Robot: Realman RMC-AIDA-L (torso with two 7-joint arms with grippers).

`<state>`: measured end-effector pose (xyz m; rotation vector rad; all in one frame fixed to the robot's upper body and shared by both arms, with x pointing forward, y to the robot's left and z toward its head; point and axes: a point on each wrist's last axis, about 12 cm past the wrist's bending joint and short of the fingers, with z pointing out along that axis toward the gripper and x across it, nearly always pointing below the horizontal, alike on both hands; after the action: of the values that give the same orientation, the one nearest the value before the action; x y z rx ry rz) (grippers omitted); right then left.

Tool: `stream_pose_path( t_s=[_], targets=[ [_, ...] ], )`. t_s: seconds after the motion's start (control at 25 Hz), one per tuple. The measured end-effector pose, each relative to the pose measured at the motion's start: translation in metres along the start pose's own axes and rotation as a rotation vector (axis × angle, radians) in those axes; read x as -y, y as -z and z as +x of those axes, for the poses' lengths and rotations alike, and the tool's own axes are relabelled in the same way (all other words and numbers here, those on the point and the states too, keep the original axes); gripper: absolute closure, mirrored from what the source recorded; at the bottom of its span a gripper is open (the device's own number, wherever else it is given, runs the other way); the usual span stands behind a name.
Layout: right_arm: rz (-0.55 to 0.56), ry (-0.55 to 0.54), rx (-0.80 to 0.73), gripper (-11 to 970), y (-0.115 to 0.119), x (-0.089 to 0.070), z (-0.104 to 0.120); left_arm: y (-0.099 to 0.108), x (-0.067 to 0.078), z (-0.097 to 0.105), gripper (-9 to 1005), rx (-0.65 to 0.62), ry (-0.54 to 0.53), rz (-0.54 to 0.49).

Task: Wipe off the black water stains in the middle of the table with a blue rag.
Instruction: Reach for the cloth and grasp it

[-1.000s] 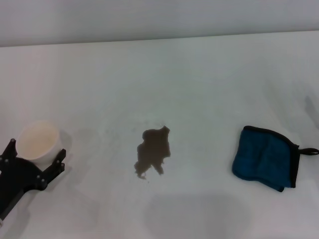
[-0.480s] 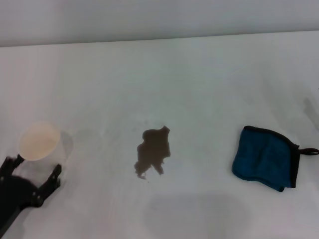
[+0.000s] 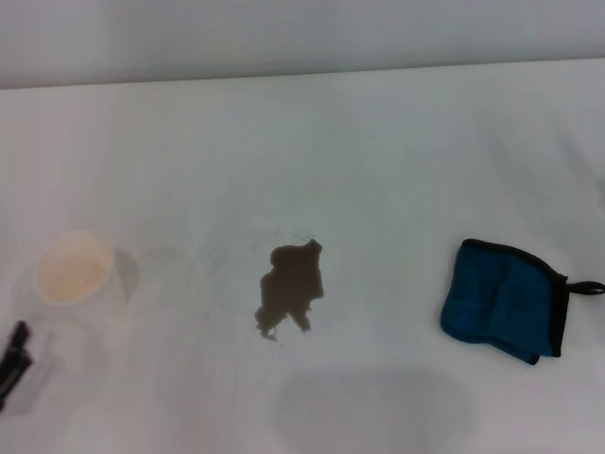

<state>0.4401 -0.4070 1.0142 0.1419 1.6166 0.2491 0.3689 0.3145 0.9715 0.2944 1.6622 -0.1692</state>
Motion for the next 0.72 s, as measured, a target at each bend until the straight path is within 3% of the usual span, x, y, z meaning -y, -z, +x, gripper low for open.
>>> stream_pose_path(
  t_s=[0.2, 0.36, 0.52, 0.72],
  targets=[
    [-0.026, -0.223, -0.105, 121, -0.007, 0.021, -0.026, 0.012, -0.012, -0.006, 113, 0.067, 0.012, -0.124],
    [-0.091, -0.312, -0.262, 121, -0.03, 0.025, -0.053, 0.015, -0.019, -0.011, 113, 0.112, 0.006, -0.171],
    [-0.214, -0.321, -0.405, 121, -0.057, 0.016, -0.09, 0.013, -0.025, -0.016, 112, 0.147, -0.006, -0.203],
    [-0.287, -0.206, -0.614, 121, -0.085, -0.007, -0.142, 0.004, -0.028, -0.02, 112, 0.169, -0.034, -0.21]
  ],
)
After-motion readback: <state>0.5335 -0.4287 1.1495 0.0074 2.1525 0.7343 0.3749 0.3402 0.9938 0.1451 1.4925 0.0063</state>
